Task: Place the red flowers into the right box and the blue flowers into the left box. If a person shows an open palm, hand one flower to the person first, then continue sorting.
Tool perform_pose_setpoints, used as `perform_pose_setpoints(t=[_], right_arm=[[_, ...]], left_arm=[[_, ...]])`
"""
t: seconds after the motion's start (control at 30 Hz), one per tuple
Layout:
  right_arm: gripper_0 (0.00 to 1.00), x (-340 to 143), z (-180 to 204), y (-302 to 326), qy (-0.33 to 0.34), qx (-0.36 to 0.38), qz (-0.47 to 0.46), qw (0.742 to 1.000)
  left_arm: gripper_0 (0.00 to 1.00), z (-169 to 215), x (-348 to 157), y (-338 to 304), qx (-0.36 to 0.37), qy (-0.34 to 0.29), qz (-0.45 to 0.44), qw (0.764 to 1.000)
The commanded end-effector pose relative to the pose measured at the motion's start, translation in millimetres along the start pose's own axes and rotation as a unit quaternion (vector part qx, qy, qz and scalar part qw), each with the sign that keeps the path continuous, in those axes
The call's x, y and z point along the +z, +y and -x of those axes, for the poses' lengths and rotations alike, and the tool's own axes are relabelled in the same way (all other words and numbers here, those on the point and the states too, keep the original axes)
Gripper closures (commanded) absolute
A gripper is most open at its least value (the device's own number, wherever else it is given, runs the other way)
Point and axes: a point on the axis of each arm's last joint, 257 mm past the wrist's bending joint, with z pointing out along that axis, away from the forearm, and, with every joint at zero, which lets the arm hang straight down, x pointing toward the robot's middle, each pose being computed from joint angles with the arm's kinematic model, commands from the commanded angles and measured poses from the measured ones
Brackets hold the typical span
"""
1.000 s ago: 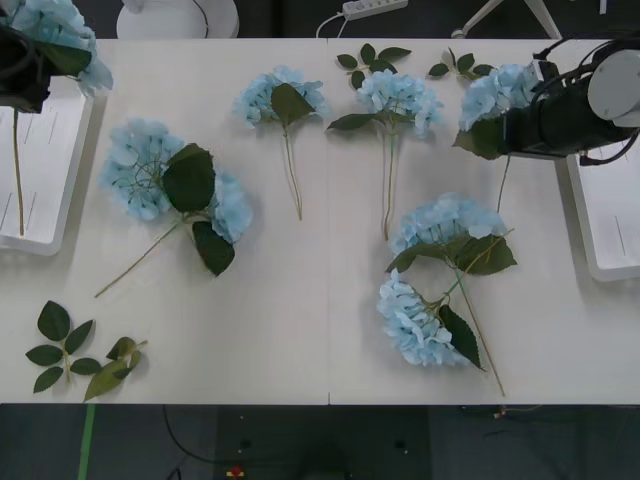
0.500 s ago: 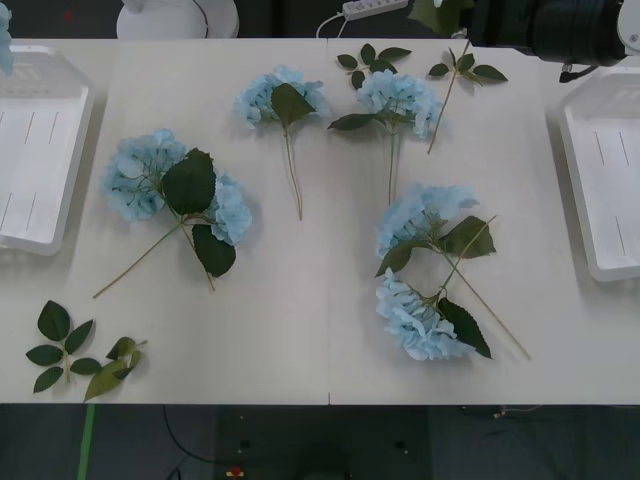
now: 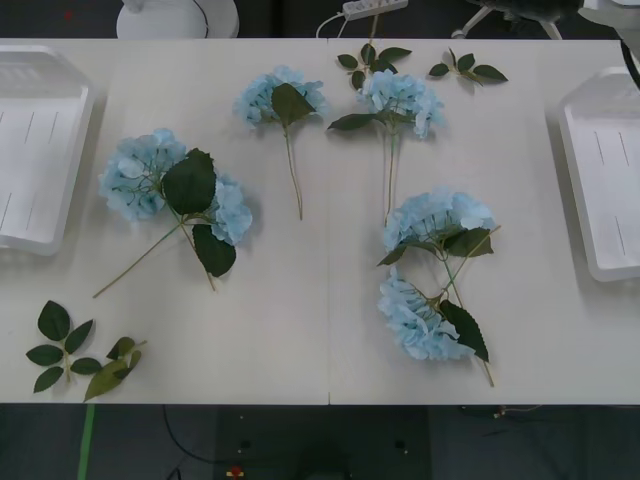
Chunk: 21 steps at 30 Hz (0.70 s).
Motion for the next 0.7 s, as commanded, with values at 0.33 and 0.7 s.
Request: perform_pose_setpoints(t=[0.33, 0.7], right_arm=[[1.00, 57, 78, 180, -0.087, -0.026, 0.168, 0.982], [1.00, 87, 60, 256, -0.106, -0.006, 0.204, 0.973]], left_arm=[[0.13, -17, 14, 4, 0.025, -0.023, 0.003, 0.999], [0.00, 31, -48, -80, -0.166, -0.093, -0.210, 0.959]])
